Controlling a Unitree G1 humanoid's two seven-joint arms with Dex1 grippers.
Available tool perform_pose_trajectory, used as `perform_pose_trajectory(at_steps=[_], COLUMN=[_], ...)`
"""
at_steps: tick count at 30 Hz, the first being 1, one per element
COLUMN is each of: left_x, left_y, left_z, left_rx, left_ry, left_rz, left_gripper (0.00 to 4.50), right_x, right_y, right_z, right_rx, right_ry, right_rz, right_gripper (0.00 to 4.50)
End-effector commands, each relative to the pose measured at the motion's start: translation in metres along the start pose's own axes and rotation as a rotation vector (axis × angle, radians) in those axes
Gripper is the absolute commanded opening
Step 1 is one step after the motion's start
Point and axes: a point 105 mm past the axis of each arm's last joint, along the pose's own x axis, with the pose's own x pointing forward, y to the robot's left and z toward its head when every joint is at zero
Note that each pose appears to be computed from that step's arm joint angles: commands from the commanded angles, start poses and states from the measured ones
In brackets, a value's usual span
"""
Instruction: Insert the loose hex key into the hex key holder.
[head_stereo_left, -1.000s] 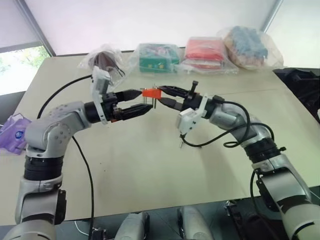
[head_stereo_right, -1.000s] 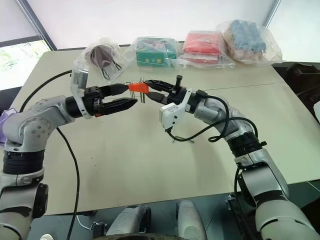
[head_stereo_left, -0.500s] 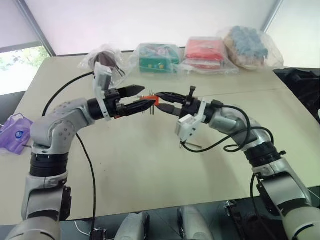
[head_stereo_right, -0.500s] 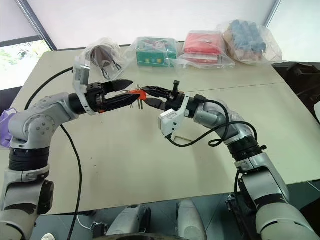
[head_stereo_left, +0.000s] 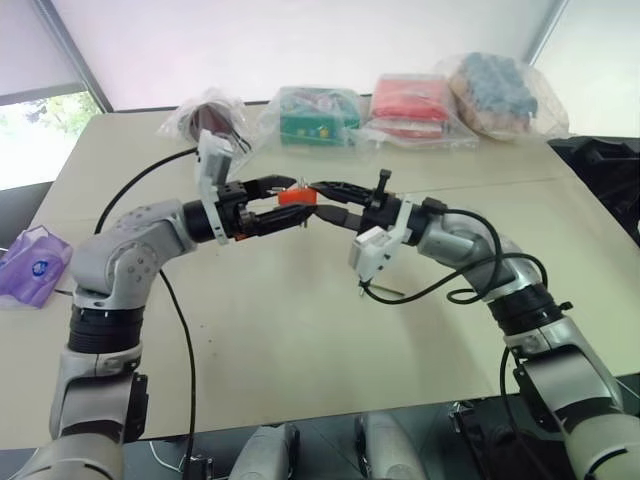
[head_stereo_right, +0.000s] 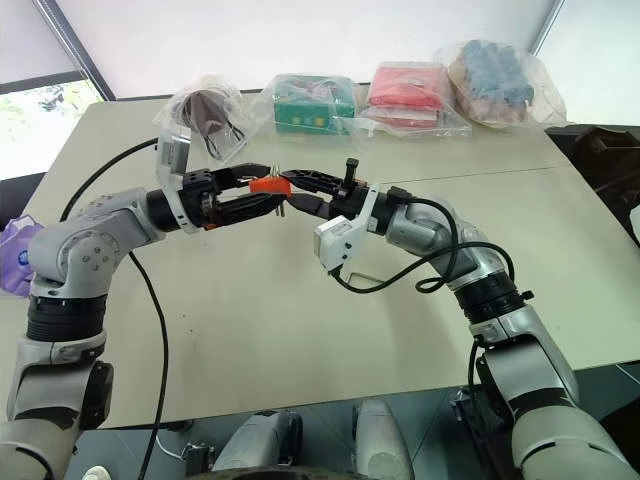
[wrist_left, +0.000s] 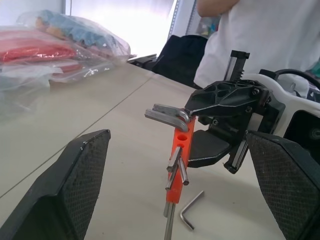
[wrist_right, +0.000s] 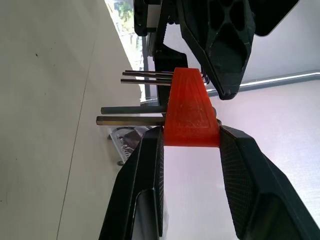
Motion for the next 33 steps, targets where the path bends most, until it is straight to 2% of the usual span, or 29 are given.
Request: perform_pose_trajectory(at_steps=[1, 7, 13, 17, 23, 26, 28, 31, 33], left_x=[0.001, 0.001, 0.002, 0.002, 0.002, 0.001, 0.0, -0.001, -0.002], left_y=[-0.002, -0.001, -0.002, -0.002, -0.002, -0.004, -0.005, -0.008, -0.009], left_z=[0.01, 0.008, 0.005, 0.005, 0.006, 0.008, 0.01, 0.014, 0.014], left_rx=[0.037, 0.033, 0.028, 0.03, 0.04, 0.069, 0.097, 0.149, 0.176], left_ry=[-0.027, -0.023, -0.016, -0.016, -0.016, -0.016, -0.018, -0.04, -0.046], left_rz=[-0.01, -0.008, -0.014, -0.013, -0.009, -0.003, 0.007, 0.033, 0.046], left_gripper=[3.25, 0.09, 0.01, 0.01, 0.0, 0.0, 0.0, 0.0, 0.0], right_x=[-0.001, -0.001, -0.001, -0.002, -0.003, -0.007, -0.012, -0.041, -0.062], right_y=[-0.018, -0.02, -0.021, -0.02, -0.019, -0.012, -0.005, 0.027, 0.041], right_z=[0.008, 0.009, 0.011, 0.008, 0.006, 0.001, -0.014, -0.038, -0.044], right_rx=[-0.023, -0.021, -0.021, 0.071, 0.082, 0.089, 0.211, 0.539, 0.744], right_ry=[-0.029, -0.029, -0.032, -0.011, -0.003, 0.012, 0.088, 0.253, 0.345], right_rz=[-0.062, -0.065, -0.063, -0.072, -0.051, -0.003, 0.033, 0.205, 0.295], right_gripper=[1.0, 1.0, 1.0, 1.0, 3.93, 3.93, 3.93, 3.93, 3.93])
